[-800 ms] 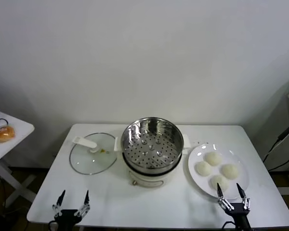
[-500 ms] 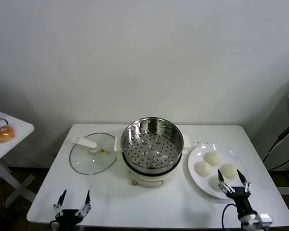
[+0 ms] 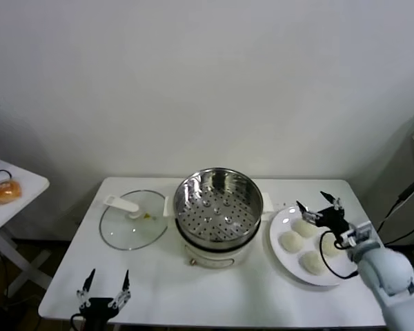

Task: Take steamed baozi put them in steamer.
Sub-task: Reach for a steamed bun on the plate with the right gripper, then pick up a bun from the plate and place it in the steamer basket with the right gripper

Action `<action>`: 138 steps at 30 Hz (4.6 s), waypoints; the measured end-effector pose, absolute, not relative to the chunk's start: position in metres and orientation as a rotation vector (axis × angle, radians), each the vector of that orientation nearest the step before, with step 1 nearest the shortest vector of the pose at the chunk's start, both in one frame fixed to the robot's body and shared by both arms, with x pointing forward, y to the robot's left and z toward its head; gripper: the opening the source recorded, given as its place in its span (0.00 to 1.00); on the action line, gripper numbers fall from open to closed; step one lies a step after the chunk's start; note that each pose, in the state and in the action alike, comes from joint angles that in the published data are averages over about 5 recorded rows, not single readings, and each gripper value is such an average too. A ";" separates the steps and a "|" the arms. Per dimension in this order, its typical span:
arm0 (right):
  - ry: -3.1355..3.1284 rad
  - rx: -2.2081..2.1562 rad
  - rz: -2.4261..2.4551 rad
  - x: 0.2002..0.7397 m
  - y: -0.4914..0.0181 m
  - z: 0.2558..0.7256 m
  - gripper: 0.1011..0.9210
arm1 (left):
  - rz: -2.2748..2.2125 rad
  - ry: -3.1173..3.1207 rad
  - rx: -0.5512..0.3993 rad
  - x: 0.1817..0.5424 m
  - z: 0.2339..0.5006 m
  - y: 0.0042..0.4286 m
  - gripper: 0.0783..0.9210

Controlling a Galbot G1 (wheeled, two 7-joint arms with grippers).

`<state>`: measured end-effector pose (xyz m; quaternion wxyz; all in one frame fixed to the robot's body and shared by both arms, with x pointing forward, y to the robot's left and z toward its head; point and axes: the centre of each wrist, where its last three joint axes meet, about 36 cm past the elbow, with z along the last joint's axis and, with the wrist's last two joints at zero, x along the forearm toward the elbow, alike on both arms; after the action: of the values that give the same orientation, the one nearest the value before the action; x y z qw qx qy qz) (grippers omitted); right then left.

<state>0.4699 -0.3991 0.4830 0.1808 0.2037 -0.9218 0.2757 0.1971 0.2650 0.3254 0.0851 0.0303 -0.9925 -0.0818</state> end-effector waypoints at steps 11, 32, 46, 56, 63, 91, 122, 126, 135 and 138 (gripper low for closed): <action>-2.093 0.950 1.263 0.541 -0.412 0.537 0.88 | -0.278 -2.973 0.065 0.196 0.324 0.265 0.88; -1.344 1.195 1.412 0.643 -0.407 0.532 0.88 | -0.337 -2.976 0.013 0.194 0.321 0.264 0.88; -1.258 1.213 1.337 0.669 -0.392 0.489 0.88 | -0.381 -2.957 0.000 0.190 0.315 0.270 0.88; -1.275 1.198 1.298 0.681 -0.394 0.465 0.88 | -0.417 -2.945 -0.012 0.187 0.312 0.271 0.88; -1.303 1.195 1.268 0.685 -0.395 0.455 0.88 | -0.440 -2.939 -0.020 0.186 0.309 0.272 0.88; -1.329 1.308 1.342 0.700 -0.389 0.532 0.71 | -0.491 -2.921 -0.029 0.182 0.306 0.273 0.88; -0.772 1.840 2.166 0.709 -0.119 0.720 0.71 | -0.526 -2.934 -0.050 0.184 0.309 0.270 0.88; -0.653 1.874 2.229 0.720 -0.094 0.705 0.71 | -0.527 -2.933 -0.048 0.185 0.308 0.271 0.88; -0.438 1.944 2.297 0.741 -0.064 0.664 0.71 | -0.529 -2.929 -0.041 0.185 0.303 0.273 0.88; -0.400 1.969 2.294 0.746 -0.061 0.650 0.71 | -0.532 -2.927 -0.039 0.185 0.302 0.274 0.88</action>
<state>0.7456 -0.0609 0.6501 0.0463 0.6450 -0.1309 0.7515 0.1847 0.2737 0.3018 0.0833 -0.0132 -0.9804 -0.1780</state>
